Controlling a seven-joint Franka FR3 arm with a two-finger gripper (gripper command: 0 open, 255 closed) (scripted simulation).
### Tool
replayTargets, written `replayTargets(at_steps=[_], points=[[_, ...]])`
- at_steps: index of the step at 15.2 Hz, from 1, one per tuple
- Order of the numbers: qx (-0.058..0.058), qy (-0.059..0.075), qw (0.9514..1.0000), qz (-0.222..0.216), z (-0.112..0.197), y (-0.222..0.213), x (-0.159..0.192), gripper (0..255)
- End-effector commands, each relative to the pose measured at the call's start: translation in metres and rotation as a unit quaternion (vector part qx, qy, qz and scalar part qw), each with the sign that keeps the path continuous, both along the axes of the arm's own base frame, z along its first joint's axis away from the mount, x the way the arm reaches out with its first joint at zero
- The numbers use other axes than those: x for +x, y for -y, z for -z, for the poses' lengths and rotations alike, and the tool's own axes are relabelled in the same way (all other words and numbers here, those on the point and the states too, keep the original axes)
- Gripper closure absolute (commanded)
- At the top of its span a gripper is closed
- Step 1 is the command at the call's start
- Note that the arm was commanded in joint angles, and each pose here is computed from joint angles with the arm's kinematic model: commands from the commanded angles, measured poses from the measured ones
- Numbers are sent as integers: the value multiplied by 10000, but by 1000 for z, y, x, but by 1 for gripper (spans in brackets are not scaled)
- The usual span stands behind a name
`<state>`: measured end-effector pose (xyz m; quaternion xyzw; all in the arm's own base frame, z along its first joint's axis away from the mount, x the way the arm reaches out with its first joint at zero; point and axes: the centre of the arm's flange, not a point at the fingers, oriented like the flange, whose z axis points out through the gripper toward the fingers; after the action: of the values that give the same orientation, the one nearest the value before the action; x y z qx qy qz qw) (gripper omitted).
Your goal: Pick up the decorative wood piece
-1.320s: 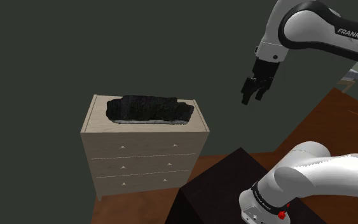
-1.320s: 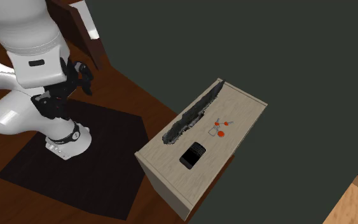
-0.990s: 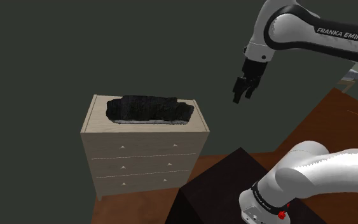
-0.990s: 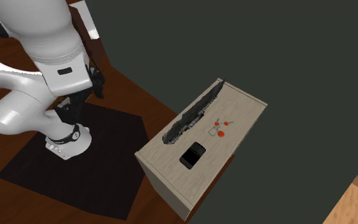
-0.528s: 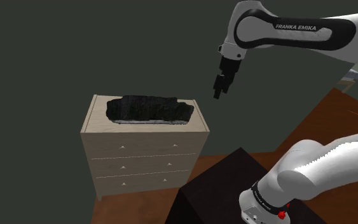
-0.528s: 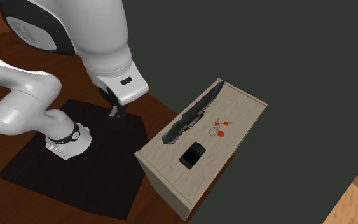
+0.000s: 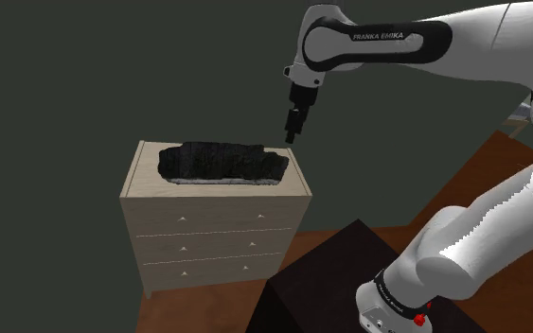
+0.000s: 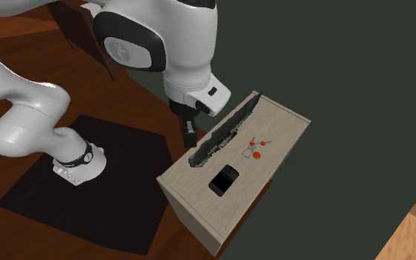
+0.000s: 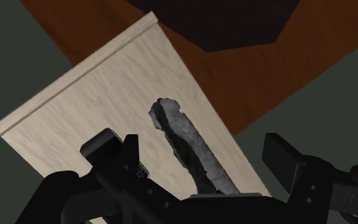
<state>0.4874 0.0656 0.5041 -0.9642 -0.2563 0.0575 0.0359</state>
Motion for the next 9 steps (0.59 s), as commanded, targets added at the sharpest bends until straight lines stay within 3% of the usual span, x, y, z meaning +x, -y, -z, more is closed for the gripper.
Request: replayTargets(at_steps=[1,5,9], points=[[61,17,9994,-329,9,-16,19,0],[178,47,9952,-962,22,-52,54,0],[294,76,9868,-1592,33,-93,85,0]])
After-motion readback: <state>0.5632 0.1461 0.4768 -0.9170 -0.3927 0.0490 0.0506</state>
